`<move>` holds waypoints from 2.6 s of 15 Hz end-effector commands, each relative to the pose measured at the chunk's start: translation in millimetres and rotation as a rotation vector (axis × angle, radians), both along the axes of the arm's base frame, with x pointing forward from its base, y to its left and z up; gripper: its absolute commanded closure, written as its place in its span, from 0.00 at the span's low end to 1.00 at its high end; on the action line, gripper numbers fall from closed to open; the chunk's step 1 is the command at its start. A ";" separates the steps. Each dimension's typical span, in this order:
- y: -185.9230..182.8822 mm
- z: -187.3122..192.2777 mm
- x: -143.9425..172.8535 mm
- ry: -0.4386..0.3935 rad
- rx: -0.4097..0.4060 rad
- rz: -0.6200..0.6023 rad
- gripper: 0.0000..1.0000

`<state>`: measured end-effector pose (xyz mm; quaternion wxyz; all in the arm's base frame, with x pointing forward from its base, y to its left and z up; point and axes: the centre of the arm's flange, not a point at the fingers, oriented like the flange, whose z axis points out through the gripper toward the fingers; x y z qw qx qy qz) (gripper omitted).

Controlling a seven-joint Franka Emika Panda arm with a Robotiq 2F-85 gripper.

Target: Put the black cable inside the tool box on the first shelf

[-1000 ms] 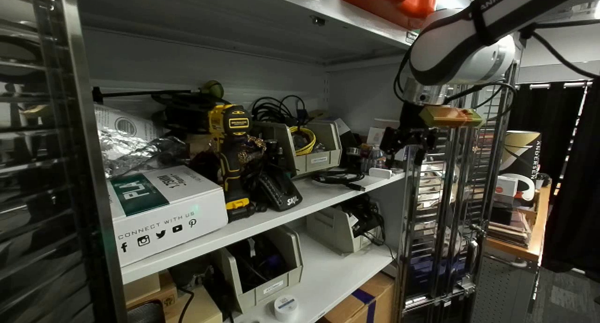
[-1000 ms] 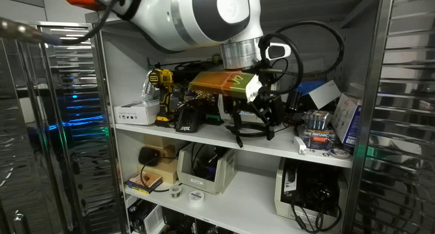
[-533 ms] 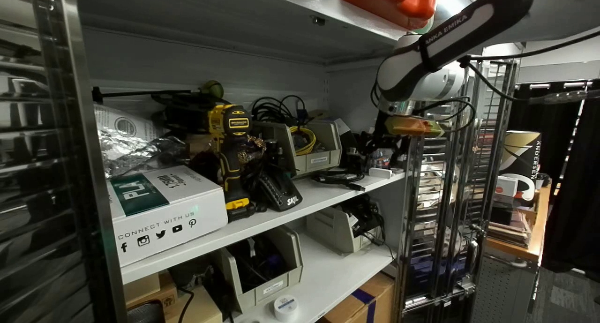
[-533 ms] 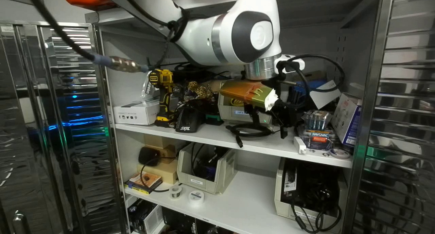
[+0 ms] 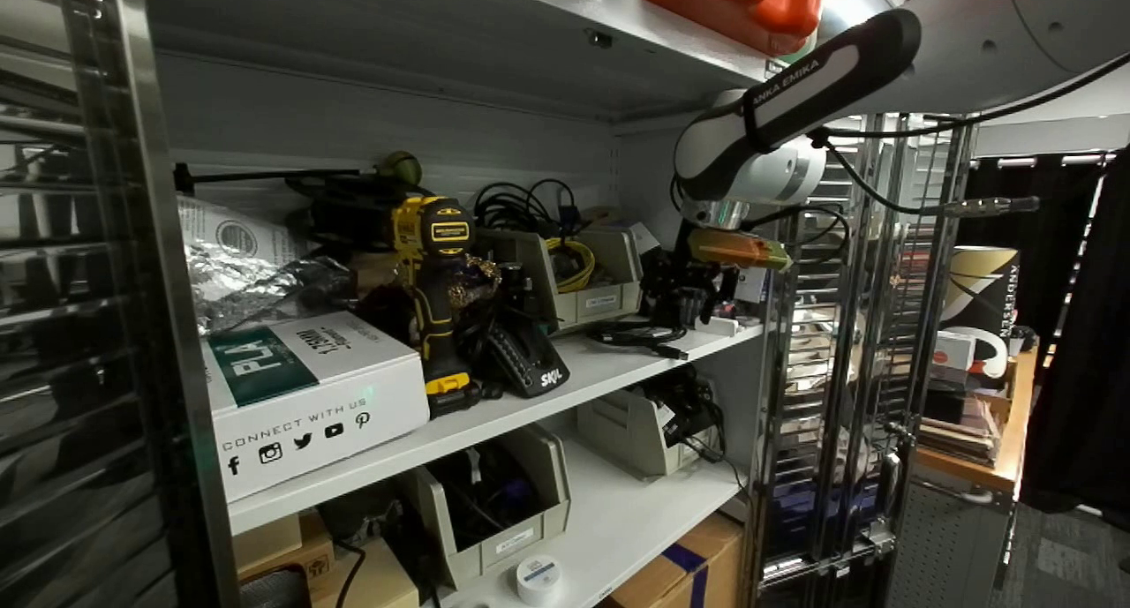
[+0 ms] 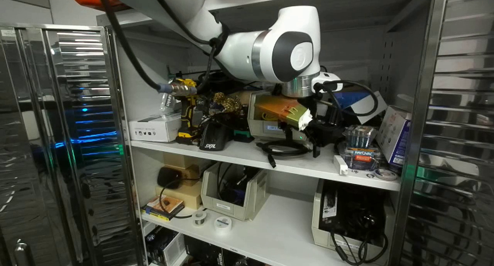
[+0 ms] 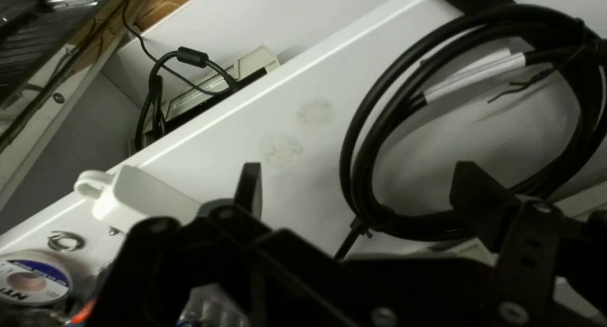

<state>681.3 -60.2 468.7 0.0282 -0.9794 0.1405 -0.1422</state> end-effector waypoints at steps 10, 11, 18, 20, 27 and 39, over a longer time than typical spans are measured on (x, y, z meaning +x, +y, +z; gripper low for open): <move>10.4 -8.8 5.4 0.097 0.019 -0.044 0.62; 11.5 -11.0 5.7 0.092 0.016 -0.040 0.70; 20.7 -4.4 -5.9 0.059 0.004 -0.047 0.85; 21.9 3.8 -15.7 0.043 -0.007 -0.043 0.83; 32.6 61.3 -82.0 -0.085 -0.027 0.003 0.88; 33.0 87.8 -111.1 -0.364 0.057 -0.088 0.91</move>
